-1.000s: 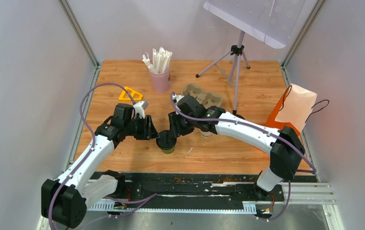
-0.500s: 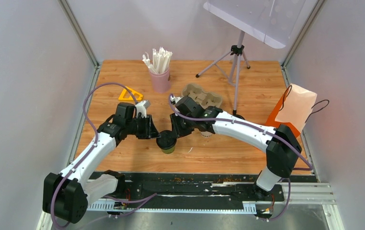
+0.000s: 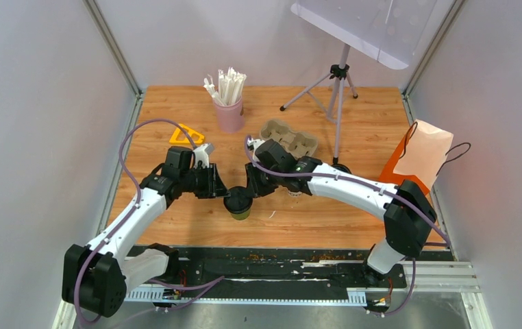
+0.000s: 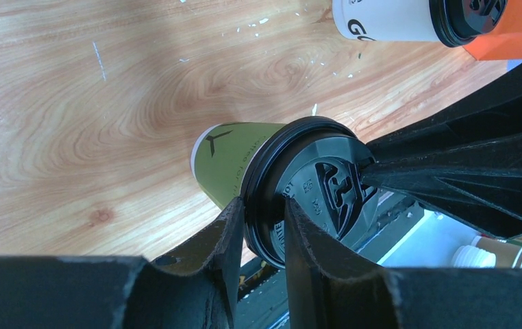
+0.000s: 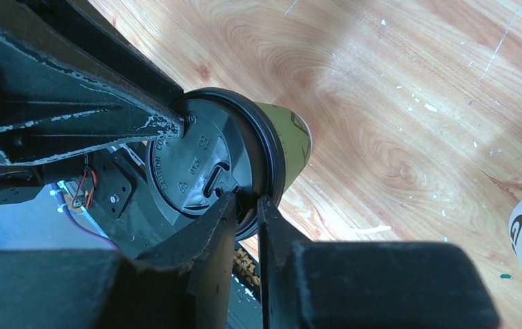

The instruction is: Pack the takeout coffee

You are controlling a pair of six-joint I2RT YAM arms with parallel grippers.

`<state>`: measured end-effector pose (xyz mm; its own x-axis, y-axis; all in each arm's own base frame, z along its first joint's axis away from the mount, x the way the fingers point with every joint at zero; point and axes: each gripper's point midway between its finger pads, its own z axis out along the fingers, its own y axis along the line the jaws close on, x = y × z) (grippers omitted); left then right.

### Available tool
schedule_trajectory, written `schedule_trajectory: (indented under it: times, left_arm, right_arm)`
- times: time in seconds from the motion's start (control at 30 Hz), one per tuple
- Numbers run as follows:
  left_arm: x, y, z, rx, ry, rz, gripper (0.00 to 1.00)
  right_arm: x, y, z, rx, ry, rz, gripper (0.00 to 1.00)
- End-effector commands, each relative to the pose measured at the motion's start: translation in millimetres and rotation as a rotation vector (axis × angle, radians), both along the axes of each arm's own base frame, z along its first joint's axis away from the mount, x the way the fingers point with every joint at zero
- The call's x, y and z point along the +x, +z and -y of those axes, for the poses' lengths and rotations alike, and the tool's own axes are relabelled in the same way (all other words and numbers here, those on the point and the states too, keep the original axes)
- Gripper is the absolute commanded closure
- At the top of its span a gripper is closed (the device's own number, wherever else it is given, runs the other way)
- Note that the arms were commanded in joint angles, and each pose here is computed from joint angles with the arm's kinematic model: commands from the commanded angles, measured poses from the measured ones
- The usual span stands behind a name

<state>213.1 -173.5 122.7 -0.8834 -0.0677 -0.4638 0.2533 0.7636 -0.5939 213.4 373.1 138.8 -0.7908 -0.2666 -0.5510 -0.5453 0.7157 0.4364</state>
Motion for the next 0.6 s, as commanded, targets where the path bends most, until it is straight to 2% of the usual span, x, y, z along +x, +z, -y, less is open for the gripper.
schedule_trajectory:
  times: [0.0,0.37,0.57]
  left_arm:
    - [-6,-22,-9,0.049,0.044,-0.079,0.66]
    - [-5,-23,-7,0.014,0.105,-0.101,0.66]
    - [-9,-20,-5,-0.011,0.101,-0.1,0.66]
  right_arm:
    - [-6,-37,17,-0.082,0.004,-0.013,0.81]
    - [-14,-66,35,-0.07,0.043,-0.022,0.79]
    - [7,-18,23,0.033,0.056,-0.007,0.74]
